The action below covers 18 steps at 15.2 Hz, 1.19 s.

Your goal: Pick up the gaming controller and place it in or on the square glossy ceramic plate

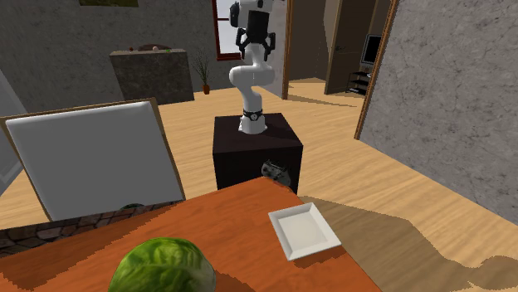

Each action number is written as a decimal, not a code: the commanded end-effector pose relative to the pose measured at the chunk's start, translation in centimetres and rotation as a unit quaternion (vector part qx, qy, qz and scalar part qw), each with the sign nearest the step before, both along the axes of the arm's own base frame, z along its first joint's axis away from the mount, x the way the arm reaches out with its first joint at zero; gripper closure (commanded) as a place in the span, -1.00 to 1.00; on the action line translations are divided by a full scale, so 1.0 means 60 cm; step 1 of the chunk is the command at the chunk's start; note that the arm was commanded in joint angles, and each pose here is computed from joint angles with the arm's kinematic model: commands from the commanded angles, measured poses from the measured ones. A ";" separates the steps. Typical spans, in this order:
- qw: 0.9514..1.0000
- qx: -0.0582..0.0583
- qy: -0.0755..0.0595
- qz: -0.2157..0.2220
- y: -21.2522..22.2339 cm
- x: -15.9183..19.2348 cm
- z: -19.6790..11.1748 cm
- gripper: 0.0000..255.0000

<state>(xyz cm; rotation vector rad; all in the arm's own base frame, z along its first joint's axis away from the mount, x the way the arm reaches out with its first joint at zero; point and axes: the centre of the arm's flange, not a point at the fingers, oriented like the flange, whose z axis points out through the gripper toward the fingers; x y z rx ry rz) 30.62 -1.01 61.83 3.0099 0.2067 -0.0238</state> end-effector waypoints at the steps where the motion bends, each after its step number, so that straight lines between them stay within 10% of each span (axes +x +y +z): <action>1: 1.000 0.000 0.000 0.000 0.000 0.000 0.000 -1.00; 18: 0.991 0.029 0.005 0.128 0.006 0.164 -0.332 -1.00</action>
